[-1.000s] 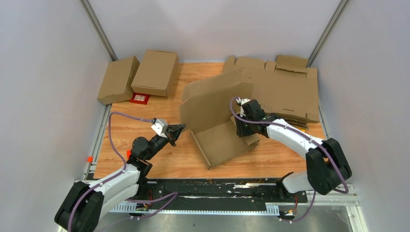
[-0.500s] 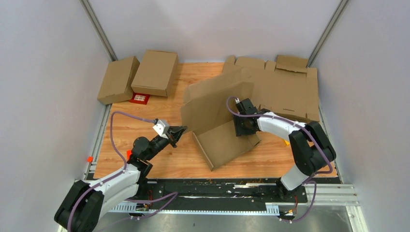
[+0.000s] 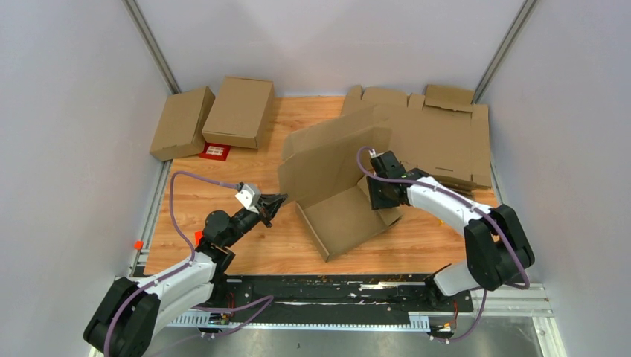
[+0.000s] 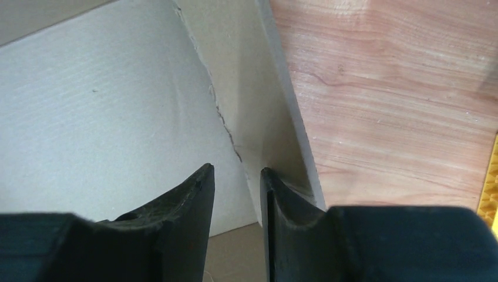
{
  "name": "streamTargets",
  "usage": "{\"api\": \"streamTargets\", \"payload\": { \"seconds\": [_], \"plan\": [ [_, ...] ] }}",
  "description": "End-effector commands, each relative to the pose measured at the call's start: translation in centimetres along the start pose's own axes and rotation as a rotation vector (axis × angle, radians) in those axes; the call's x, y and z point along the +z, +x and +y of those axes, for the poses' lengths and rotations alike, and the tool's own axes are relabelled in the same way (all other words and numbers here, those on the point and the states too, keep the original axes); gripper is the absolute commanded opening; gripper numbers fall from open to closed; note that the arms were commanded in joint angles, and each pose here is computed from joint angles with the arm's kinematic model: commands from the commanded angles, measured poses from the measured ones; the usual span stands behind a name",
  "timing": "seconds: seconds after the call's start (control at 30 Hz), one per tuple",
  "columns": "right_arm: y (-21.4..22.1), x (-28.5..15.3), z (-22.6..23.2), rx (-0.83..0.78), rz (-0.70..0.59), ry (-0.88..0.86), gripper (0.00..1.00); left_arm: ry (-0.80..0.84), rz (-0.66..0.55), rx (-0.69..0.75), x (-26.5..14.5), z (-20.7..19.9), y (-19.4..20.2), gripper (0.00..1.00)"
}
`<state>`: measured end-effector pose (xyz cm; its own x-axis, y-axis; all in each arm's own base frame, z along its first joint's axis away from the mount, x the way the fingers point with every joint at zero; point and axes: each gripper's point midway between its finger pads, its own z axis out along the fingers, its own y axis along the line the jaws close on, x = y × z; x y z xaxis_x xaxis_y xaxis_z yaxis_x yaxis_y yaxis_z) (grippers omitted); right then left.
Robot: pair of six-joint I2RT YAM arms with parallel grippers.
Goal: Fold the paper box
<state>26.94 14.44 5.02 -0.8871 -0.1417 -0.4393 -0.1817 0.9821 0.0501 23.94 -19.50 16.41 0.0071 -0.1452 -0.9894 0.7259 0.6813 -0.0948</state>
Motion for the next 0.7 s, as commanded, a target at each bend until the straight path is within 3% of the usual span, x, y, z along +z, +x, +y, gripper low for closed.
{"api": "streamTargets", "payload": {
  "seconds": [0.0, 0.03, 0.07, 0.43, 0.53, 0.67],
  "plan": [
    [-1.2, -1.3, 0.4, -0.018, -0.047, -0.040, 0.24, 0.005, -0.032, 0.029, 0.2, 0.0, -0.9, 0.00],
    [-1.4, -1.2, 0.6, -0.024, -0.048, -0.045, 0.06, 0.005, -0.033, 0.029, 0.1, 0.0, -0.9, 0.00],
    [-1.5, -1.1, 0.6, -0.032, -0.046, -0.041, 0.00, 0.005, -0.033, 0.029, 0.1, 0.0, -0.9, 0.00],
    [-0.4, 3.9, -1.8, -0.092, 0.057, 0.253, 0.01, 0.005, -0.031, 0.030, 0.2, 0.0, -0.9, 0.00],
    [-0.7, 4.0, -3.4, -0.078, 0.048, 0.404, 0.00, 0.003, -0.029, 0.033, 0.1, 0.0, -0.9, 0.00],
    [-0.9, 4.2, -3.3, -0.110, 0.040, 0.460, 0.00, 0.004, -0.028, 0.033, 0.1, 0.0, -0.9, 0.00]
  ]
}}
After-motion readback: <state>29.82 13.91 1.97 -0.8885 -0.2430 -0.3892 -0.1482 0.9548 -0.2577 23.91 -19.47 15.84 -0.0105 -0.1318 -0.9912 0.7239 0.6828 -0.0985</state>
